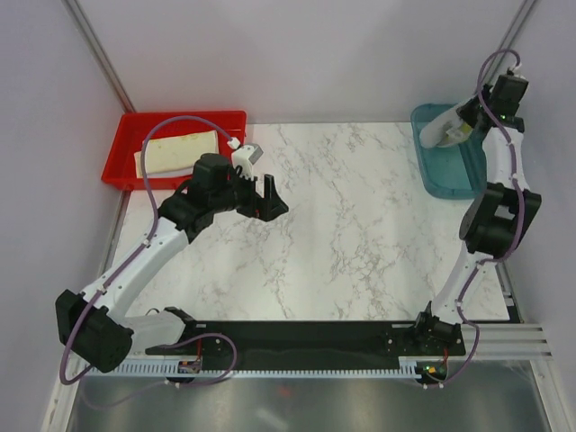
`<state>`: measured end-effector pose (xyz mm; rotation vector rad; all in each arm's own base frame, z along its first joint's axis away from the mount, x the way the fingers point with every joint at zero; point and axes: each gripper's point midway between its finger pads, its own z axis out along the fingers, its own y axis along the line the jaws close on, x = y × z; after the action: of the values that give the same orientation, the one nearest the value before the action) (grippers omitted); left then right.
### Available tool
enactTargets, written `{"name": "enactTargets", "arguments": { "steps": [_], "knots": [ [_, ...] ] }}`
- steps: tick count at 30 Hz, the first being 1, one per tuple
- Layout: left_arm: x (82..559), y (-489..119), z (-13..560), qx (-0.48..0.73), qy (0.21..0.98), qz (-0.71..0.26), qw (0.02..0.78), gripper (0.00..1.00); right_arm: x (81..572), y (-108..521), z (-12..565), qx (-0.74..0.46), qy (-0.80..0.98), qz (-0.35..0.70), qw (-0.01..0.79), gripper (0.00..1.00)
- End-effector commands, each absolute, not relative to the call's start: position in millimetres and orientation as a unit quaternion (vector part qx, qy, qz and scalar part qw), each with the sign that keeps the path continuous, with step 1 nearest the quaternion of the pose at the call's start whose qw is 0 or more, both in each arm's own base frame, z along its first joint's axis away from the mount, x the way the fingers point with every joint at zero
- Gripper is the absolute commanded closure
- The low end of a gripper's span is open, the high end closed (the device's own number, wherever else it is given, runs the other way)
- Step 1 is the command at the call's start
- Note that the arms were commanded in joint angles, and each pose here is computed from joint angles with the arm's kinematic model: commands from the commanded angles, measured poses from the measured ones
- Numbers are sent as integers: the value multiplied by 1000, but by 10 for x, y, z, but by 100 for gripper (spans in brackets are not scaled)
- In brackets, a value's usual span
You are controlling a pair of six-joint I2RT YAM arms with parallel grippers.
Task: Fold and stack the towels
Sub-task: Grab crumpled towel, then move the towel to the center of the board
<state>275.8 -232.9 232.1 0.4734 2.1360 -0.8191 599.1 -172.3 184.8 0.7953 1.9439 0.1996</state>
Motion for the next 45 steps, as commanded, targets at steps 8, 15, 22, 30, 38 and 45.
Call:
{"name": "enactTargets", "arguments": {
  "steps": [8,15,22,30,38,45],
  "knots": [
    [2916,-2111,2892,133,823,-289,470,2,4487,369,3348,132,799,238,537,100],
    [2827,-1917,2575,87,855,-260,441,3,3608,1376,2002,83,868,284,398,91],
    [2774,-2032,2126,92,881,-272,377,6,3354,1155,1530,70,929,159,326,46],
    [3030,-2410,1939,97,883,-320,329,13,3673,941,1300,106,929,111,338,36],
    [3342,-2744,1625,94,896,-341,268,23,3559,1230,687,133,933,197,270,41],
    [2625,-2963,1126,162,908,-295,249,22,3405,1230,597,125,931,186,287,38]
  ]
}}
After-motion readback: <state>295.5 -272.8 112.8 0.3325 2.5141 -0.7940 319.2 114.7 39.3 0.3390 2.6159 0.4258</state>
